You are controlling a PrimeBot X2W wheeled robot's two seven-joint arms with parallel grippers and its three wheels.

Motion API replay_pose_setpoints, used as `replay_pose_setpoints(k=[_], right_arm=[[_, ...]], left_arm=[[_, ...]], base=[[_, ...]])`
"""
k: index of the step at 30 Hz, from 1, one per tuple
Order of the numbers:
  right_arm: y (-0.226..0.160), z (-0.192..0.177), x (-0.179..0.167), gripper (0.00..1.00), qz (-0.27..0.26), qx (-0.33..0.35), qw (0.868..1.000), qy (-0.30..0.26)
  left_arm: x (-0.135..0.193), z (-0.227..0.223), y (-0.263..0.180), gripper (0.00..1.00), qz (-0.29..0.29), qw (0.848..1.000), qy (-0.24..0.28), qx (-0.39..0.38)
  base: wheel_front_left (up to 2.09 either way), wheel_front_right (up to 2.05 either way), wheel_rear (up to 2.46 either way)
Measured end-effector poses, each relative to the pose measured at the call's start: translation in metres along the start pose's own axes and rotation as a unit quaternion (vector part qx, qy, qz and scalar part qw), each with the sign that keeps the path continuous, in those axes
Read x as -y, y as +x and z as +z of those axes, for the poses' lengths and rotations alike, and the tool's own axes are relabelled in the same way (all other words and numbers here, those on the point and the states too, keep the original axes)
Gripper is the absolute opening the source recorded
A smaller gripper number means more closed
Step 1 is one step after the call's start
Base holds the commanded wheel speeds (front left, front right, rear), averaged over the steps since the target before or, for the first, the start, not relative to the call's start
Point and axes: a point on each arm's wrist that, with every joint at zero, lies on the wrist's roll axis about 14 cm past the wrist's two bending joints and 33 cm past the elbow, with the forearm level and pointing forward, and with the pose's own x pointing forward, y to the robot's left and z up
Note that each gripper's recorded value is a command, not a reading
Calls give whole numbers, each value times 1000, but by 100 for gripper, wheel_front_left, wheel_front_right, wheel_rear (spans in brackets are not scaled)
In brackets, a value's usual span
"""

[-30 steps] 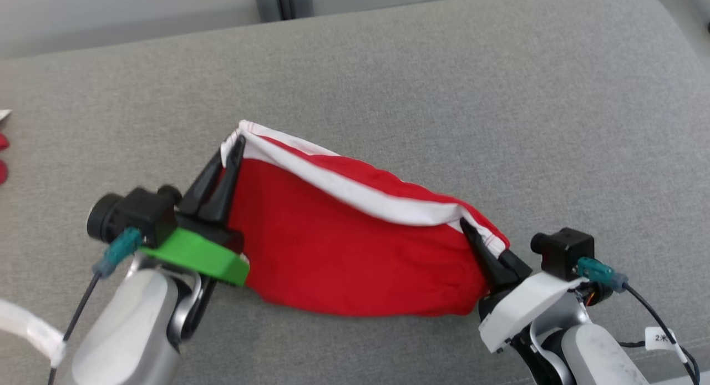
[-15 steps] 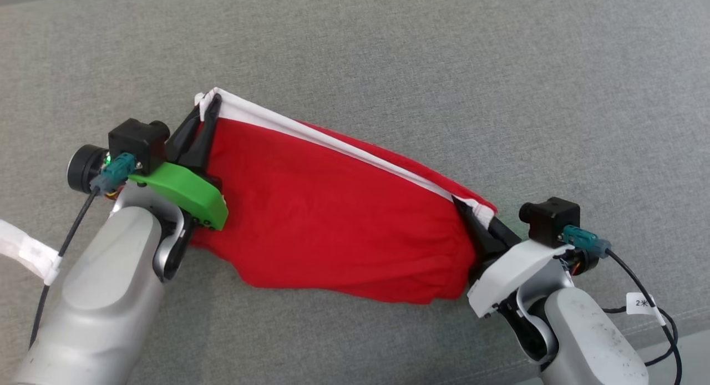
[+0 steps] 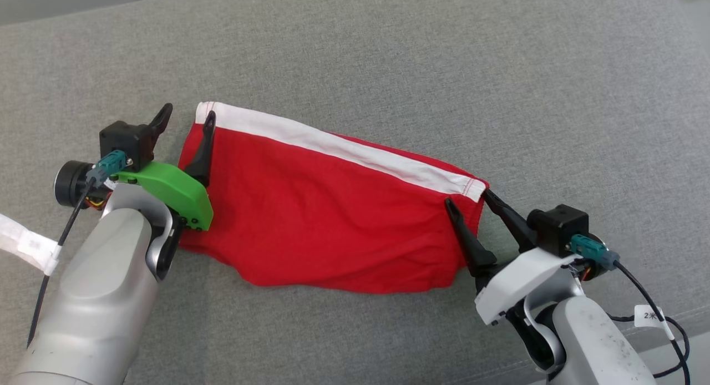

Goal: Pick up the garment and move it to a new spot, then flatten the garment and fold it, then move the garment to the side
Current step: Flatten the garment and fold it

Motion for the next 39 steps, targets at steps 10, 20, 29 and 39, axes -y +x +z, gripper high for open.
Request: replay_pose_setpoints(k=[10, 20, 29, 39], right_arm=[[-34, 33, 4, 100, -20, 29, 999, -25], [-54, 55, 3, 100, -28, 48, 998, -39], [-57, 57, 5, 100, -32, 50, 997, -40], [-56, 62, 8, 100, -35, 64, 997, -37]], left_arm=[[0, -26, -37, 100, 17, 996, -24, -81], [10, -53, -68, 100, 16, 984, -63, -164], [28, -61, -72, 8, -4, 979, -90, -184], [15, -47, -88, 0, 47, 982, -147, -110]], base=[[0, 0, 0], [0, 0, 0], [0, 0, 0], [0, 0, 0]])
